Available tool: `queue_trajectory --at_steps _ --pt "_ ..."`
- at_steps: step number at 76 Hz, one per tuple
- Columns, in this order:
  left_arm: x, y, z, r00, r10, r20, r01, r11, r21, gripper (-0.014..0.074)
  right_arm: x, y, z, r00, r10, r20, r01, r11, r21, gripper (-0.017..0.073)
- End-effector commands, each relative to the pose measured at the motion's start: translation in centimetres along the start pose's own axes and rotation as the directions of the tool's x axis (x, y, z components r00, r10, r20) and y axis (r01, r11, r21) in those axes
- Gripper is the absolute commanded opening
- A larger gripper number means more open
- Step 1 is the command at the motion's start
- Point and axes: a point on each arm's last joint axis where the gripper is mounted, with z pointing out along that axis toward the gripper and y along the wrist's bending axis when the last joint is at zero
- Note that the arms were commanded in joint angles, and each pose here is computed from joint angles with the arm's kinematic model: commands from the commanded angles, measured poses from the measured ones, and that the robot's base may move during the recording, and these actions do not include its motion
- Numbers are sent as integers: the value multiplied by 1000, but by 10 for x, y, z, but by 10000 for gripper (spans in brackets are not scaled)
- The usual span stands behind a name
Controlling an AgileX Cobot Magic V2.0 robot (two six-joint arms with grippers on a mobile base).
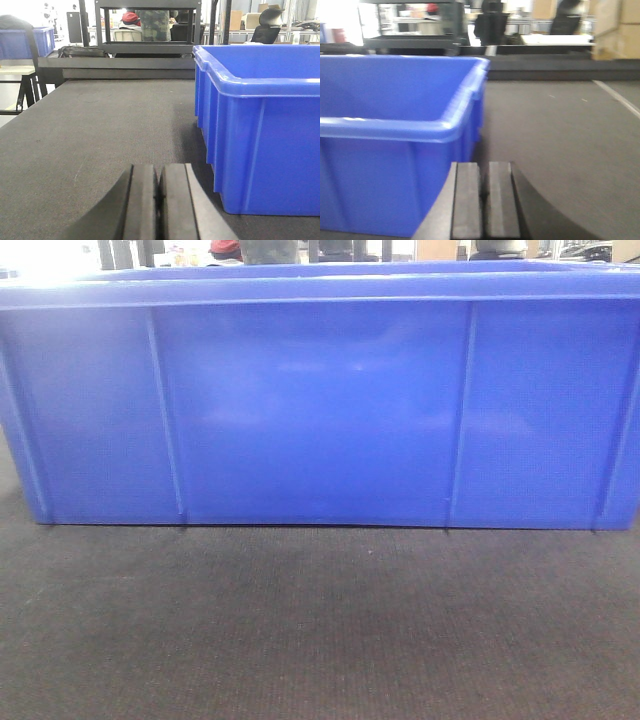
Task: Move blue bin to conveyor side
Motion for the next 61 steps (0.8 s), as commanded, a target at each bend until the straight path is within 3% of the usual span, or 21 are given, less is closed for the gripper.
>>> queue_trajectory --at_steps 1,16,20,25,61 --pt "-4 0 -1 999 -6 34 6 1000 2 -18 9 -3 3 999 -4 39 2 999 46 -88" --pt "-4 0 -1 999 -6 34 6 1000 2 -18 43 -8 9 999 -5 44 2 997 80 -88" --pt "-4 0 -1 999 -6 34 6 1000 2 -18 40 -7 7 996 -9 90 2 997 80 -88" --pt "-4 0 -1 999 -6 34 6 1000 2 -18 45 -7 6 999 -11 36 8 997 77 -88" --pt "-4 0 -1 999 -6 34 6 1000 2 -18 45 -7 6 999 -17 40 14 997 78 -88"
